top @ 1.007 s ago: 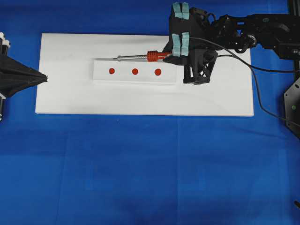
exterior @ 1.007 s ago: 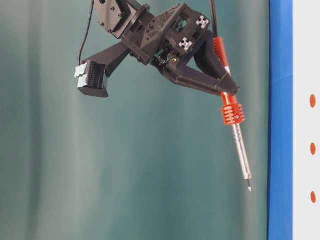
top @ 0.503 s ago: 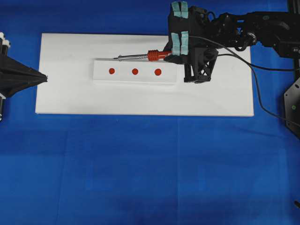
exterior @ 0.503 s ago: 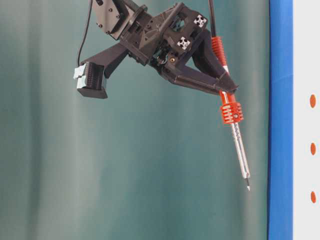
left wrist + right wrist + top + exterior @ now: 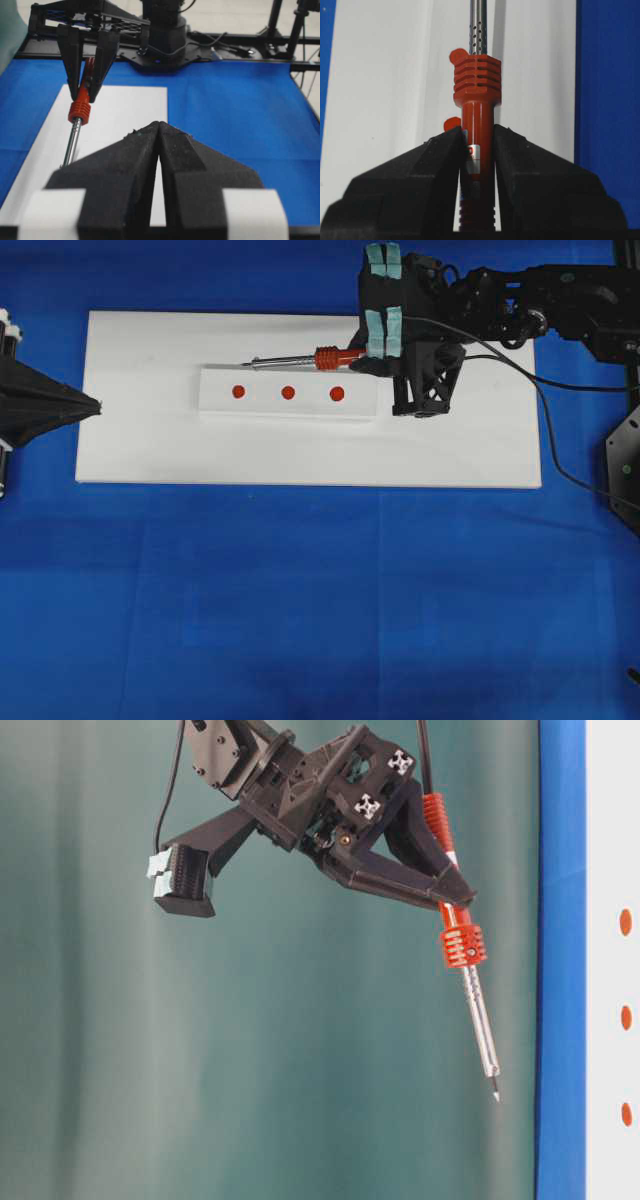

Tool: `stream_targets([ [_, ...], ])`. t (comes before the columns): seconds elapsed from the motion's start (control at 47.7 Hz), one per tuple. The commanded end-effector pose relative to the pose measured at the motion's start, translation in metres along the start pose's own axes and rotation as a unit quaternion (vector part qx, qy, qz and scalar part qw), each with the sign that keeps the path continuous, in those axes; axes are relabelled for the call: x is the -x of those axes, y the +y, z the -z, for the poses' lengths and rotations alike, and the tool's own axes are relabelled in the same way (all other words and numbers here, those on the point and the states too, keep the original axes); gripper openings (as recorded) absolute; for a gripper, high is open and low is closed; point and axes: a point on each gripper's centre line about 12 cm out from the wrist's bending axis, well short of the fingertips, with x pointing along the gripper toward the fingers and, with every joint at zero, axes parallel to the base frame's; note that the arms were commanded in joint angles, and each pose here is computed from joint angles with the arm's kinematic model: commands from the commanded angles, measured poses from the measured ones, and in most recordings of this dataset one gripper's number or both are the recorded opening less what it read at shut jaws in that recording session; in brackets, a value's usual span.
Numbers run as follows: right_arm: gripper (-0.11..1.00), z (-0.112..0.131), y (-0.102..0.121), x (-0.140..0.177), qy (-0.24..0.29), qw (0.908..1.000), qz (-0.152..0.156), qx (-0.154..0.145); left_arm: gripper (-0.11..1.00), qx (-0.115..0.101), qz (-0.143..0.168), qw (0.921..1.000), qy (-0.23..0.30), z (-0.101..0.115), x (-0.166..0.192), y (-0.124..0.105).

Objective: Touch the tip of the soldering iron to the mark.
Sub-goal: 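Lower the iron tip onto the leftmost red dot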

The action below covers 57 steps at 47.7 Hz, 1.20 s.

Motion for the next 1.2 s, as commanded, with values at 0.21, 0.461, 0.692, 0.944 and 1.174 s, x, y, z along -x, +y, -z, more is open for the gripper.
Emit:
stream_targets([
  [0.21,0.06,-0.014,-0.002,0.007,-0.022,0.9997,0.005,0.0,0.0,0.0,0.0,1.0,-0.006,-0.005,-0.002,0.0],
  [0.461,0.06,-0.004,0.0,-0.017,-0.001,1.0,0.002,-0.001,0.0,-0.001,0.0,1.0,-0.008,-0.005,-0.002,0.0],
  [0.692,0.06,0.007,0.0,-0.037,0.016,0.9999,0.002,-0.006,0.0,-0.001,0.0,1.0,-0.006,-0.005,-0.002,0.0],
  [0.944,0.06,0.012,0.004,-0.05,0.022,0.9997,-0.001,-0.002,0.0,-0.001,0.001,1.0,-0.006,-0.005,-0.002,0.0],
  [1.174,0.06,0.014,0.004,-0.056,0.025,0.9997,0.0,-0.005,0.0,-0.001,0.001,1.0,-0.006,-0.005,-0.002,0.0],
])
